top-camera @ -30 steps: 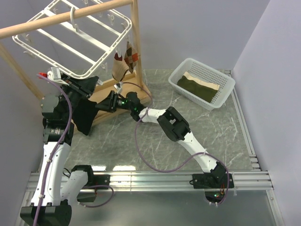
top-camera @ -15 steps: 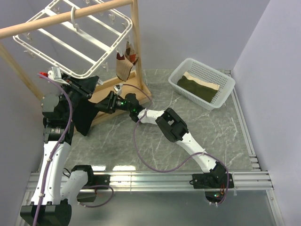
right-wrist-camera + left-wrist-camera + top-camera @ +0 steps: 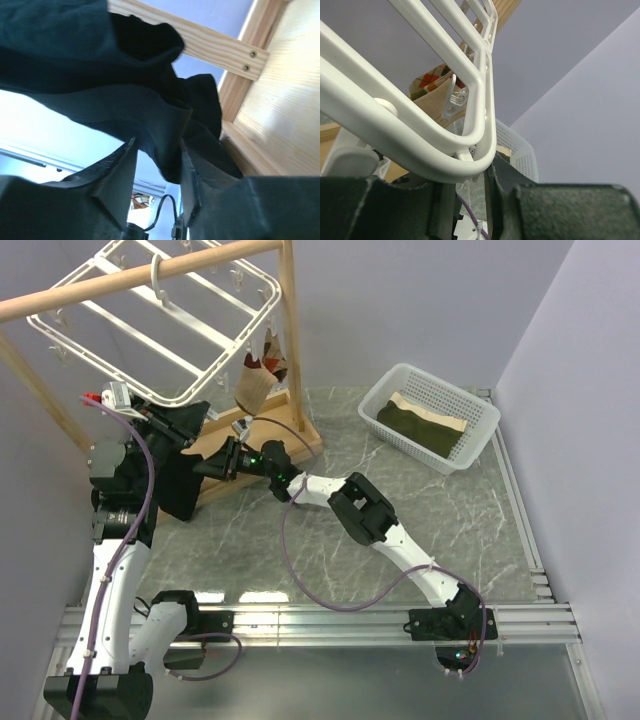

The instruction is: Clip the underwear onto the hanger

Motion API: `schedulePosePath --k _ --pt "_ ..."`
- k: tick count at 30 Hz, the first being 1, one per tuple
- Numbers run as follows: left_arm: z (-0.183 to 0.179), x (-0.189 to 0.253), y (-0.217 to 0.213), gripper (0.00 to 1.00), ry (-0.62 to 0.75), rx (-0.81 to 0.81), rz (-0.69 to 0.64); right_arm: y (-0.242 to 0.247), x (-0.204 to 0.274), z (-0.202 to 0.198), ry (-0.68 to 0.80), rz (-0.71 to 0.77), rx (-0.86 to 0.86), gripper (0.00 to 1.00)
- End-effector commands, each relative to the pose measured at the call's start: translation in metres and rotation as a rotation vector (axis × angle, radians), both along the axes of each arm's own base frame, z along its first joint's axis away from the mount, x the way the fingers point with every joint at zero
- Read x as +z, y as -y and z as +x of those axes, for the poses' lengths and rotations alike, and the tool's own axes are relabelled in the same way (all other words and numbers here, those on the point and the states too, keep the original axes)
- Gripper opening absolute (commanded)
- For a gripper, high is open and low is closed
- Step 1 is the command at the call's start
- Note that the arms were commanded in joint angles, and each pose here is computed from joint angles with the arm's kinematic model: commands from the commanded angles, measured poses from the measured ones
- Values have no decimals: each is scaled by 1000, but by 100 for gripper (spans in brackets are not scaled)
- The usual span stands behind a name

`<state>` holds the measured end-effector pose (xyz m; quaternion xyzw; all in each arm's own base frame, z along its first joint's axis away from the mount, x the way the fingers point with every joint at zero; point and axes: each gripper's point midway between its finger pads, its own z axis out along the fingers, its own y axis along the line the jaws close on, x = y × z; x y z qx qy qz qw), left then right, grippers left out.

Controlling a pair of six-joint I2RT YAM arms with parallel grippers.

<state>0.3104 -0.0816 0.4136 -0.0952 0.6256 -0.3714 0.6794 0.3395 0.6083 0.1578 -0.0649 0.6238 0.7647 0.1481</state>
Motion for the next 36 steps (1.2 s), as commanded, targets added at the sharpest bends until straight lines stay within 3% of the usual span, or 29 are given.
schedulePosePath --k 1,2,3,5,11,15,23,36 --pt "4 5 -4 0 25 17 4 4 23 1 98 71 2 33" --pt "5 4 -4 0 21 17 2 9 32 3 116 86 -5 25" --pt "5 3 -4 0 17 14 -1 12 28 2 121 74 -6 11" --pt "7 1 -5 0 8 17 -10 22 45 -1 167 92 -2 0" --pt "5 6 -8 0 14 28 5 59 53 -12 281 9 -3 0" --pt "3 12 -9 0 25 28 6 78 65 -32 490 -89 8 0" --pt "2 11 -10 0 14 33 -5 96 77 -34 619 -216 -34 0" --pt "0 8 -8 0 6 21 8 128 107 -45 1183 -225 -5 0"
